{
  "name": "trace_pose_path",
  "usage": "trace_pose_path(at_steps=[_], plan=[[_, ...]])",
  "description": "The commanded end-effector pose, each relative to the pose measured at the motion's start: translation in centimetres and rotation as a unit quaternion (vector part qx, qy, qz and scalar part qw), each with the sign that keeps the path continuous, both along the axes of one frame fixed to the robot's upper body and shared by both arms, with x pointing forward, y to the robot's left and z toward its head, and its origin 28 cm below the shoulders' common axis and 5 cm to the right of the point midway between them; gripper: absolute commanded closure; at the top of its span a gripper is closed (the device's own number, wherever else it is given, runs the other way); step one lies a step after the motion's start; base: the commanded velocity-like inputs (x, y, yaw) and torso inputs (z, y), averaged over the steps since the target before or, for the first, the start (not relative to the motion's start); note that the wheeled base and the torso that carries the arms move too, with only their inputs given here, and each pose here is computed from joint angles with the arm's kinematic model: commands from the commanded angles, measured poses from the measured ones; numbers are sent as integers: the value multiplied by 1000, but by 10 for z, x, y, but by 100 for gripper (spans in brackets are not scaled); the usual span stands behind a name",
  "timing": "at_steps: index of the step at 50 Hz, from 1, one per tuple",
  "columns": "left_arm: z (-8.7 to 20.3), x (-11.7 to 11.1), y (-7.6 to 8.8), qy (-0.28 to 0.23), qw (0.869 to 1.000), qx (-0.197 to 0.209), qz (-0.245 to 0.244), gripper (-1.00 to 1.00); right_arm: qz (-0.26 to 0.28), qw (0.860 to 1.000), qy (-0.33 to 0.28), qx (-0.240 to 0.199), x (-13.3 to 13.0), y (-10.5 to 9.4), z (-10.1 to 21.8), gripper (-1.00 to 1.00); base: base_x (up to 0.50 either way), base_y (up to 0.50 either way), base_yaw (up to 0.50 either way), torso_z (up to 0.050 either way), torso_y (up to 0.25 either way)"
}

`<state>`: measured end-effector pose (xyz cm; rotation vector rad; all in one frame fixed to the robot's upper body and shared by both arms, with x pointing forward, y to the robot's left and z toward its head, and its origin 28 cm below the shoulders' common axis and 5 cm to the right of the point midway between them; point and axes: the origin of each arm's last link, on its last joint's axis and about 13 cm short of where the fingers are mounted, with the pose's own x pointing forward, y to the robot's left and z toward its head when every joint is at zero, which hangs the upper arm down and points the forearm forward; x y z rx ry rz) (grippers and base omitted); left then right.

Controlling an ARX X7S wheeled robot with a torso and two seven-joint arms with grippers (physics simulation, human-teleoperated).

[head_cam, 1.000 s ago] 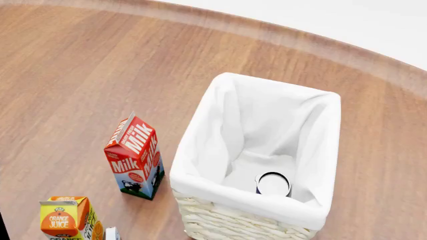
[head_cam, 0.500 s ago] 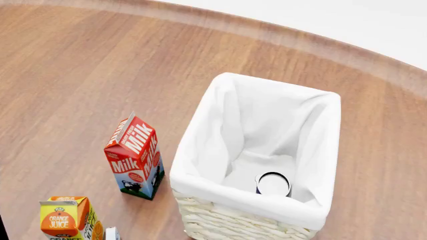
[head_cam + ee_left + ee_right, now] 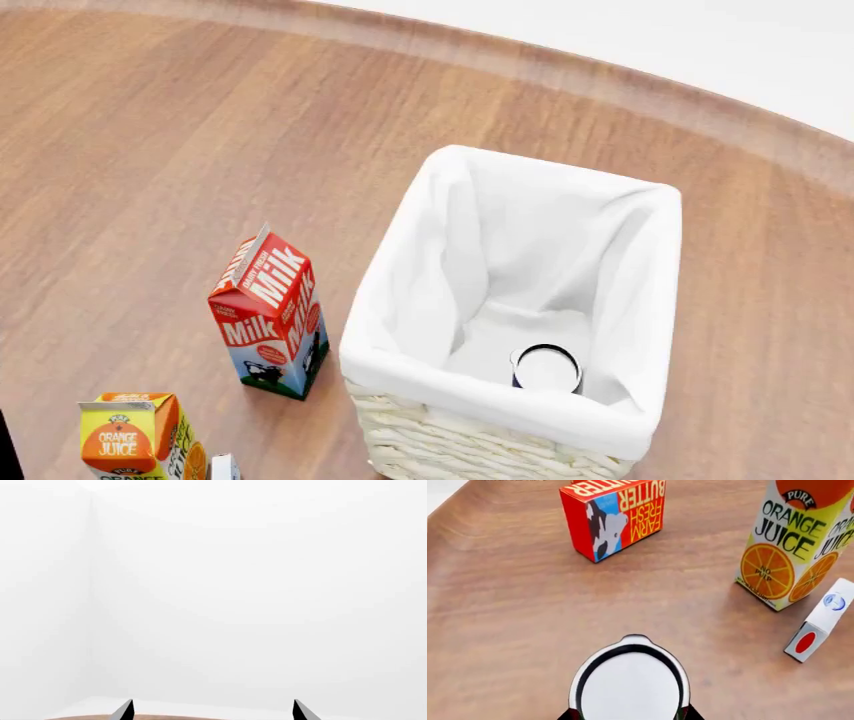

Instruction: Pick up the alphabet soup and the tomato sauce, and put them in the basket.

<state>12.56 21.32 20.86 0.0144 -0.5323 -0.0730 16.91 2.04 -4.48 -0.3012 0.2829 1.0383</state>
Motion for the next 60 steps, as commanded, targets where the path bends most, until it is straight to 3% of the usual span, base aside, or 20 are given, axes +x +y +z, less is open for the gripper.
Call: trace_pose_path(at_steps=[1,21,43,60], plan=[[-1,0,0,1,1000,1,-1,-100,-1,1000,3,-3,-1,0,-2,100,0,0,0,0,0],[0,0,0,0,1000,1,-1,-100,-16,1000,-17,3,-4,-5,8,100,0,0,0,0,0],[0,-1,0,-1,1000,2,1,-100,-88,989,-101,55,-23,-36,72,100,0,0,0,0,0],[0,-1,-2,-1,1000,3,-3,-100,-156,972,-150,92,-34,-61,113,100,0,0,0,0,0]])
